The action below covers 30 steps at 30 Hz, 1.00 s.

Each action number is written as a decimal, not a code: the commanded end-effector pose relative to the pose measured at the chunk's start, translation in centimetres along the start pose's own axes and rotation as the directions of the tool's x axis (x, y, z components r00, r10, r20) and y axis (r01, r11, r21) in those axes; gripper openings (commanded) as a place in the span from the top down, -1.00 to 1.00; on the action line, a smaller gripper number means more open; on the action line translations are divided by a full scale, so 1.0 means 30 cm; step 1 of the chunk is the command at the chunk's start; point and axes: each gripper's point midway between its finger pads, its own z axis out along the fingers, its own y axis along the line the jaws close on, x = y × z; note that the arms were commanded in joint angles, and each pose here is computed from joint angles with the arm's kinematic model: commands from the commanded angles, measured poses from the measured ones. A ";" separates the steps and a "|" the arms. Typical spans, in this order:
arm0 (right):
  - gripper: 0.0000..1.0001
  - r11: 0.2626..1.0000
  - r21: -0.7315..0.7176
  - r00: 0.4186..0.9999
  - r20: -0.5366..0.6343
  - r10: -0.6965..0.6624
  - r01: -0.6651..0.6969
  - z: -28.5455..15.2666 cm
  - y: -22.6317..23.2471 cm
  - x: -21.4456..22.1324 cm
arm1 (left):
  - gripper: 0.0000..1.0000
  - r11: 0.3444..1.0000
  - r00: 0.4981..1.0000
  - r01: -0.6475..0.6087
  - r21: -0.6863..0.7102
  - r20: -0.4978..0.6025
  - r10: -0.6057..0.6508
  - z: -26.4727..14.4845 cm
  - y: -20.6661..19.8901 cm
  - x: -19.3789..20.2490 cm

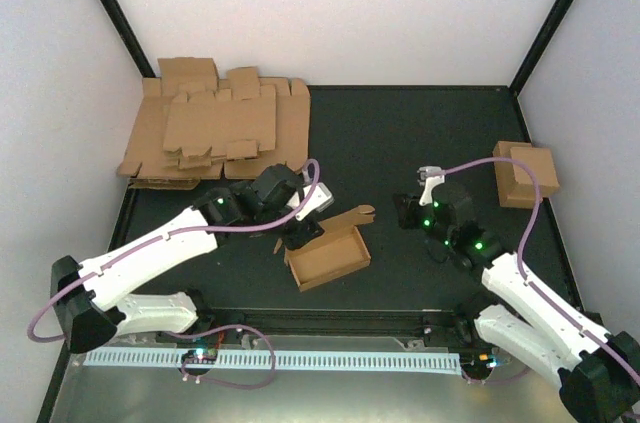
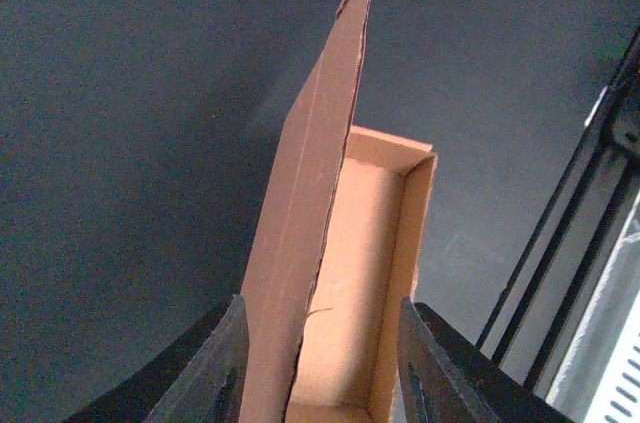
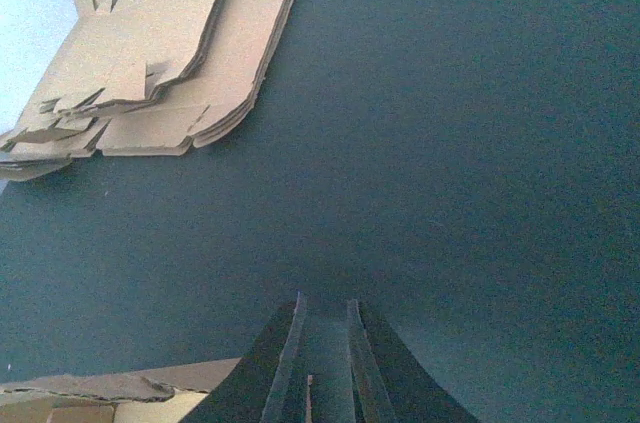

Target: Fold the paper box

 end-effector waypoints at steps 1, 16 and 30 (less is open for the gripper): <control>0.70 0.999 -0.043 0.999 0.054 0.006 -0.003 0.000 0.046 -0.070 | 0.20 0.999 0.999 -0.041 -0.035 -0.013 0.040 -0.017 0.003 -0.019; 0.66 0.997 -0.081 0.993 0.117 0.012 -0.003 0.031 0.095 -0.158 | 0.97 0.976 0.997 -0.067 -0.209 -0.059 0.056 0.010 0.071 -0.012; 0.66 0.971 -0.214 0.989 0.129 -0.077 0.103 0.090 0.217 -0.224 | 0.97 0.923 0.988 -0.109 -0.368 0.061 0.141 -0.008 0.185 -0.165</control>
